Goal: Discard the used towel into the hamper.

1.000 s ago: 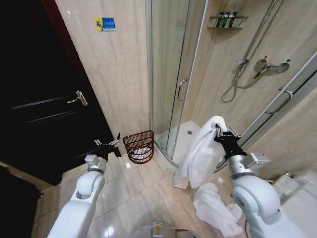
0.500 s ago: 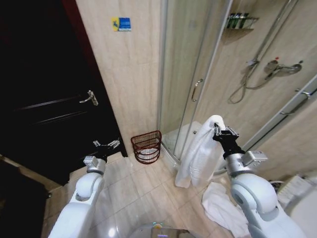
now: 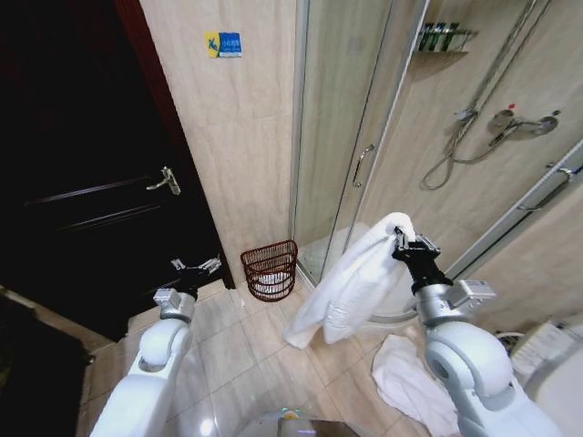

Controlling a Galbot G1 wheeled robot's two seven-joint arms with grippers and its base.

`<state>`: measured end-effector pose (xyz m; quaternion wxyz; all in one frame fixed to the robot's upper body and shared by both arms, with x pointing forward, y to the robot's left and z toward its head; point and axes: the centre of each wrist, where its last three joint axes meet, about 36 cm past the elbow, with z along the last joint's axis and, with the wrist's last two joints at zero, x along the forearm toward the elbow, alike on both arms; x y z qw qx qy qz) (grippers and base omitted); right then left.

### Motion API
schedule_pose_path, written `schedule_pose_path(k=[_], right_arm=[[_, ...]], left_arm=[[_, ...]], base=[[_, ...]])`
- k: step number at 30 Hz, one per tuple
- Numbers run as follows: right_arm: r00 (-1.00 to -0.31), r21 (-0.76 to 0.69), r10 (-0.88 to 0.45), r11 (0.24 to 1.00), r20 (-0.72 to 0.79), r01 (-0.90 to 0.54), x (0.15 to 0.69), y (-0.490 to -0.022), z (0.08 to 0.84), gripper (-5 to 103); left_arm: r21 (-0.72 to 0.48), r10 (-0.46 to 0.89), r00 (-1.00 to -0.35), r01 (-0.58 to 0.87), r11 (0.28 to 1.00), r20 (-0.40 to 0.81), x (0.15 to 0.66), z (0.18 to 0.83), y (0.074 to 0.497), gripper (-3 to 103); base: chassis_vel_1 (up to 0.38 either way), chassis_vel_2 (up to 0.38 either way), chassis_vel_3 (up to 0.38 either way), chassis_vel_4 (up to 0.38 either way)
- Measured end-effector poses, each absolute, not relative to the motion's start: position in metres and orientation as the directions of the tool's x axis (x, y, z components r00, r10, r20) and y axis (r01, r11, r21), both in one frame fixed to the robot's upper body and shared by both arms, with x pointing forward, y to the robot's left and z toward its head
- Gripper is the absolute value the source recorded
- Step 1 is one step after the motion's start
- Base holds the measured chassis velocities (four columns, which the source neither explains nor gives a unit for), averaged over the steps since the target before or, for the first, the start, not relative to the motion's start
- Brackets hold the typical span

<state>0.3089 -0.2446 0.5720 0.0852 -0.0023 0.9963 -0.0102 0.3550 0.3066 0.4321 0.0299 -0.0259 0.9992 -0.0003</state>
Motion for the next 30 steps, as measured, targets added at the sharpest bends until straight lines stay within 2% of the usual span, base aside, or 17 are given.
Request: schedule_pose_path(k=[30], right_arm=[[-0.984,-0.023,-0.003,1.0,-0.177,0.001,0.3095,-0.2485,0.5732,5]], left_arm=[[0.008,-0.052,-0.997,-0.052,0.999,-0.058,0.3534,0.431,0.3028,100]], base=[[0.015,0.018,0.02,0.016]])
